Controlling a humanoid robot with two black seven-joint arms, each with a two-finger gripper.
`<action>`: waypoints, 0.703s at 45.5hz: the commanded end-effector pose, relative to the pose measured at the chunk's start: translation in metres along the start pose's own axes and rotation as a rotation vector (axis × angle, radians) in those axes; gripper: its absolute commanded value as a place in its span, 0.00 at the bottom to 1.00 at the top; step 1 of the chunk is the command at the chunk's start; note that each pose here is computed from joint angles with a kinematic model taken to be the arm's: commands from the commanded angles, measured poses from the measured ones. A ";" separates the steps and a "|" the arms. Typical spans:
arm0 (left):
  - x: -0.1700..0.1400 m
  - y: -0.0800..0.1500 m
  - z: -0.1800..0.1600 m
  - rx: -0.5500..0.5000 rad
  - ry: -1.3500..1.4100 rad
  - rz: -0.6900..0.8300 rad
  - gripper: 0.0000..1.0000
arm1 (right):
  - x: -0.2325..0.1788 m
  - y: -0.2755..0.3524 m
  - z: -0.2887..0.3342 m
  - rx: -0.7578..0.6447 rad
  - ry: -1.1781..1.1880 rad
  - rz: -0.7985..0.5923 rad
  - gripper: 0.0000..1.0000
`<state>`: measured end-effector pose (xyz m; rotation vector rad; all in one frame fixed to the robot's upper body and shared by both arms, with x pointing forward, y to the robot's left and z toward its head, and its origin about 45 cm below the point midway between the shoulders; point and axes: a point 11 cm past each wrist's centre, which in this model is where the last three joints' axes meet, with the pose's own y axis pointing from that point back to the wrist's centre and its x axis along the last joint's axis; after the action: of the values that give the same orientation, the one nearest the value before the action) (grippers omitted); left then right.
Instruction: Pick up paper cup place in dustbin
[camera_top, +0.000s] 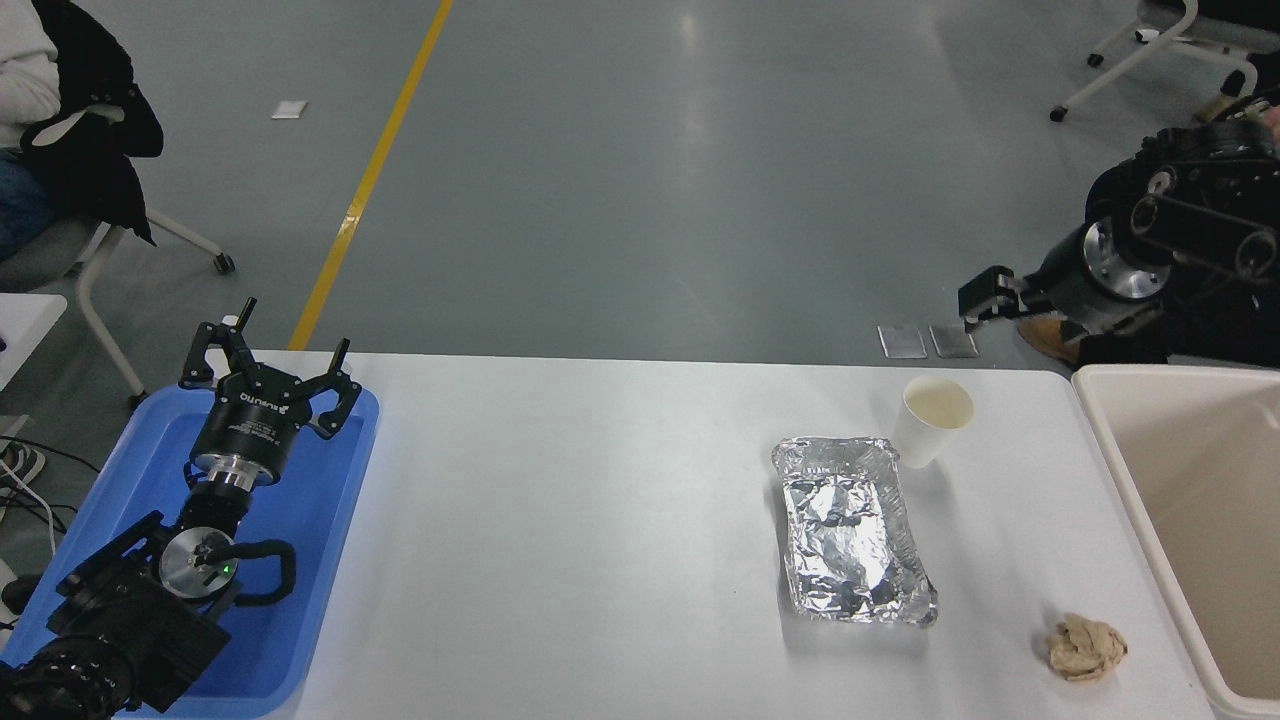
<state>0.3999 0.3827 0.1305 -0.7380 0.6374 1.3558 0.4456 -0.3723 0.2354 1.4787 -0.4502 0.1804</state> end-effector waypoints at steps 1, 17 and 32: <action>0.000 0.000 0.000 0.000 0.000 0.000 1.00 | -0.031 -0.041 0.007 -0.014 -0.054 0.017 1.00; 0.000 0.000 0.001 -0.001 -0.001 0.001 1.00 | -0.049 -0.083 -0.005 -0.035 -0.041 0.174 1.00; 0.000 0.000 0.000 0.000 0.001 -0.001 1.00 | -0.060 -0.097 0.004 -0.060 -0.046 0.230 1.00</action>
<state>0.3998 0.3829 0.1305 -0.7376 0.6372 1.3563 0.4338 -0.3722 0.1393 1.4001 -0.6231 0.2823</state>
